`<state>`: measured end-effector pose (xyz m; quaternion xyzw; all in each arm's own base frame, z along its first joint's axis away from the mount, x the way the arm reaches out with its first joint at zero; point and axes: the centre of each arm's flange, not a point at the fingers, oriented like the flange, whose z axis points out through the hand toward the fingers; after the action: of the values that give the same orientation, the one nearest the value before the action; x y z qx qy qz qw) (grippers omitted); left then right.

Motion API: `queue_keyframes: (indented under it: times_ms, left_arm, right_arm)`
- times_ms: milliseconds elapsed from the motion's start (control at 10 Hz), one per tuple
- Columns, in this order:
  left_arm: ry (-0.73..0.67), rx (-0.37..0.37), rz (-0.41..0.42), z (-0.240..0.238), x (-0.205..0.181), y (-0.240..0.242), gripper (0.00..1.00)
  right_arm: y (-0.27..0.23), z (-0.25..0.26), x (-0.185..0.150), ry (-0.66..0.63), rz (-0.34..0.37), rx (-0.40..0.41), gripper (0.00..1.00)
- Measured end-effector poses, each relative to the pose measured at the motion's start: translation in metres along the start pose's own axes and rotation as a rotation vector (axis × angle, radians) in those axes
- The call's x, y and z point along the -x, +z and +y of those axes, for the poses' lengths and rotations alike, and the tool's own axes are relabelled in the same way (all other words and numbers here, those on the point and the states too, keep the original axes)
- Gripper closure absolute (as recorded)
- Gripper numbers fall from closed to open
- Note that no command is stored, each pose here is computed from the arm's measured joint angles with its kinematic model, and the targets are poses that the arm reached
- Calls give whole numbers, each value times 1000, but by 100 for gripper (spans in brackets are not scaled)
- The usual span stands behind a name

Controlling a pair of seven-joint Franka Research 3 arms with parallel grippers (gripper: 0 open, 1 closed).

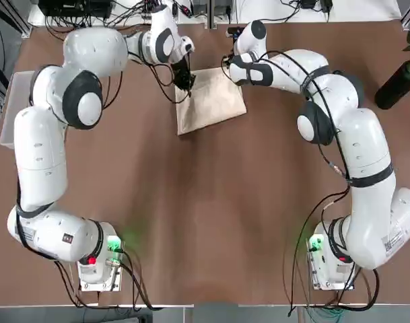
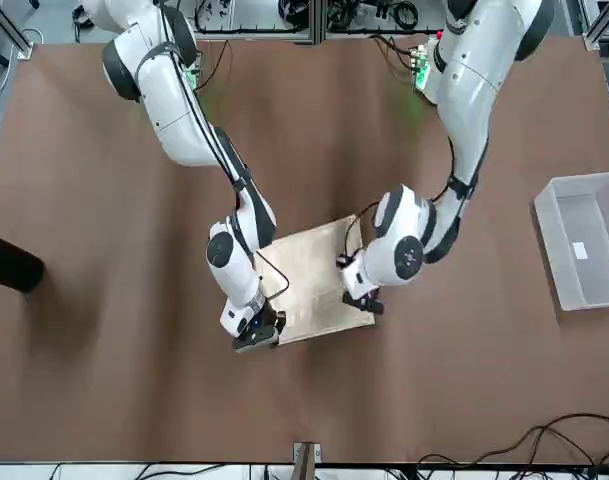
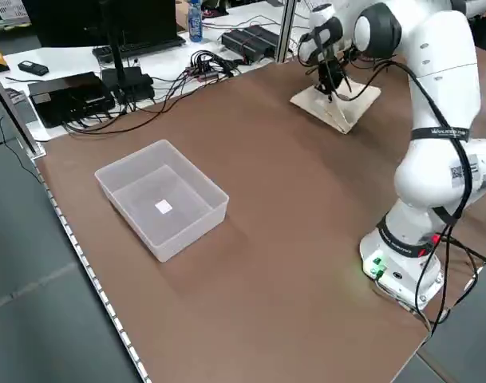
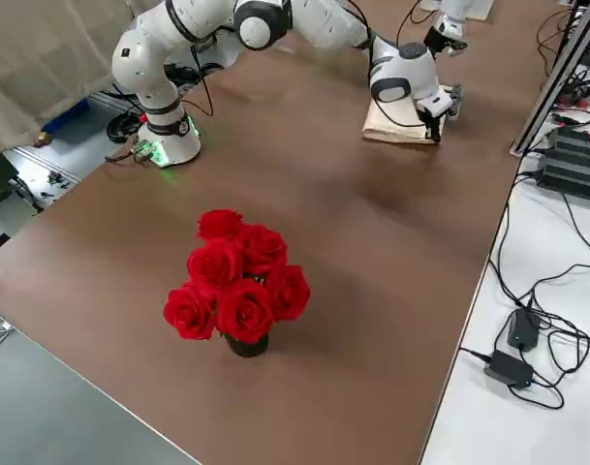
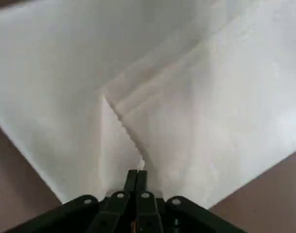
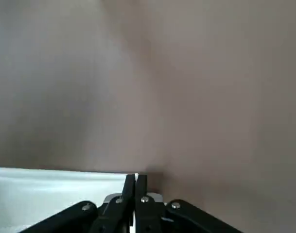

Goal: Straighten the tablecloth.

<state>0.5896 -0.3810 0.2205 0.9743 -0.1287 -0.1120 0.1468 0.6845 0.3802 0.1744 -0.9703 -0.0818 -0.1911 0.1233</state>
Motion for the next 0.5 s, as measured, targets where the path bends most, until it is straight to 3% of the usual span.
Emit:
queue_keyframes:
  times_ms: [500]
  left_arm:
    - [88, -51, -99, 62, 51, 45, 98]
  right_arm:
    - [-1, 5, -2, 6, 3, 3, 97]
